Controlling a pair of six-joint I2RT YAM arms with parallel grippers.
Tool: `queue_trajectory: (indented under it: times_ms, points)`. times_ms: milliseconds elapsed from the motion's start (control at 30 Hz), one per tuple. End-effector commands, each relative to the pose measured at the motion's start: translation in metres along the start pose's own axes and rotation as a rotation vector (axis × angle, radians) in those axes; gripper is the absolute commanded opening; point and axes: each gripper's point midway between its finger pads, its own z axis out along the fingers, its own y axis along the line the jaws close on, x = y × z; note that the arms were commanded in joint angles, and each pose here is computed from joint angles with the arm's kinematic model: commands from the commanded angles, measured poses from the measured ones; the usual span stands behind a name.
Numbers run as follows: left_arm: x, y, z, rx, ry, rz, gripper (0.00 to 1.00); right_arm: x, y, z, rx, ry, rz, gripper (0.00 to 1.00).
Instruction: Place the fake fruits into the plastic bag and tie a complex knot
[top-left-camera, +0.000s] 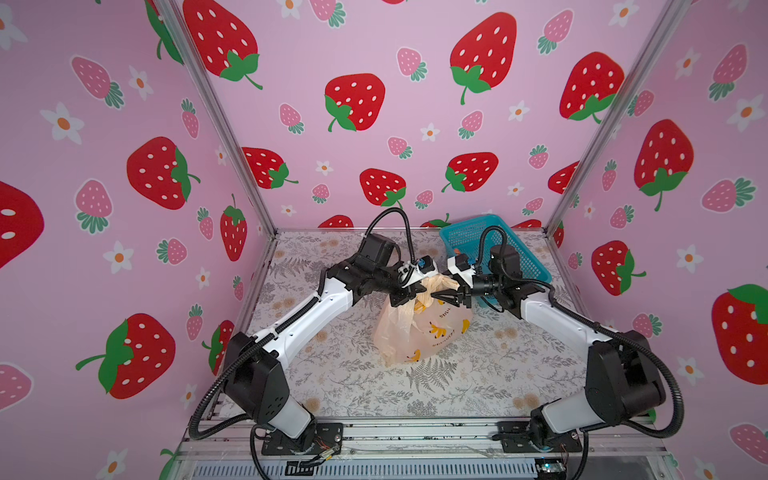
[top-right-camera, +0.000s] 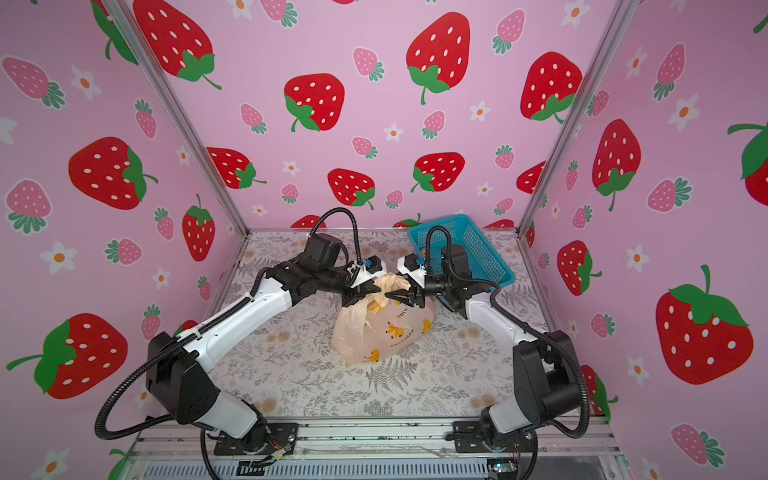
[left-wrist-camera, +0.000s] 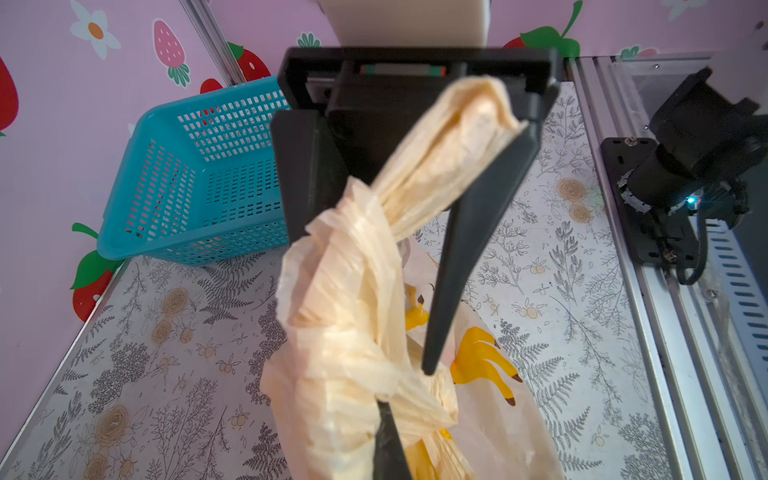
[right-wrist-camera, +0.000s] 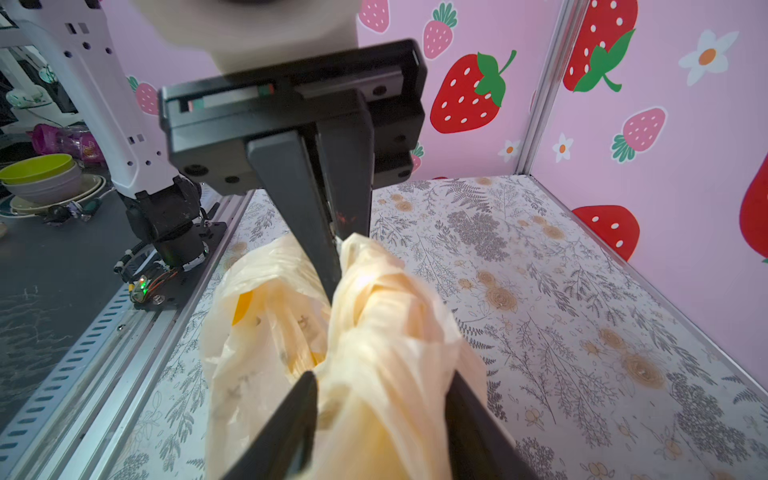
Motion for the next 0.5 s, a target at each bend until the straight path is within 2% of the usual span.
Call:
queue_trajectory:
  times_ms: [0, 100, 267, 400, 433, 467]
  points:
    - [-0.0156, 0.0030, -0.0041, 0.004, -0.031, 0.051, 0.00, -0.0132, 0.0000, 0.0025, -0.032, -0.027, -0.052, 0.36]
    - [-0.0141, 0.0051, -0.0050, -0.008, -0.021, 0.053, 0.00, -0.0125, -0.0003, 0.0027, -0.032, -0.023, -0.046, 0.30]
    - [-0.0139, 0.0078, -0.0052, -0.021, -0.015, 0.046, 0.00, -0.0095, -0.0001, 0.0033, -0.028, -0.018, -0.026, 0.11]
    - [-0.0154, 0.0115, -0.0055, -0.043, -0.019, 0.025, 0.00, -0.0086, -0.0006, 0.0023, -0.006, -0.009, -0.026, 0.00]
    - [-0.0159, 0.0125, -0.0059, -0.050, -0.022, 0.016, 0.02, -0.0083, -0.0014, 0.0017, 0.005, -0.007, -0.024, 0.00]
    - [-0.0164, 0.0122, -0.0063, -0.057, -0.024, 0.007, 0.12, -0.0083, -0.0023, 0.0008, 0.020, -0.005, -0.022, 0.00]
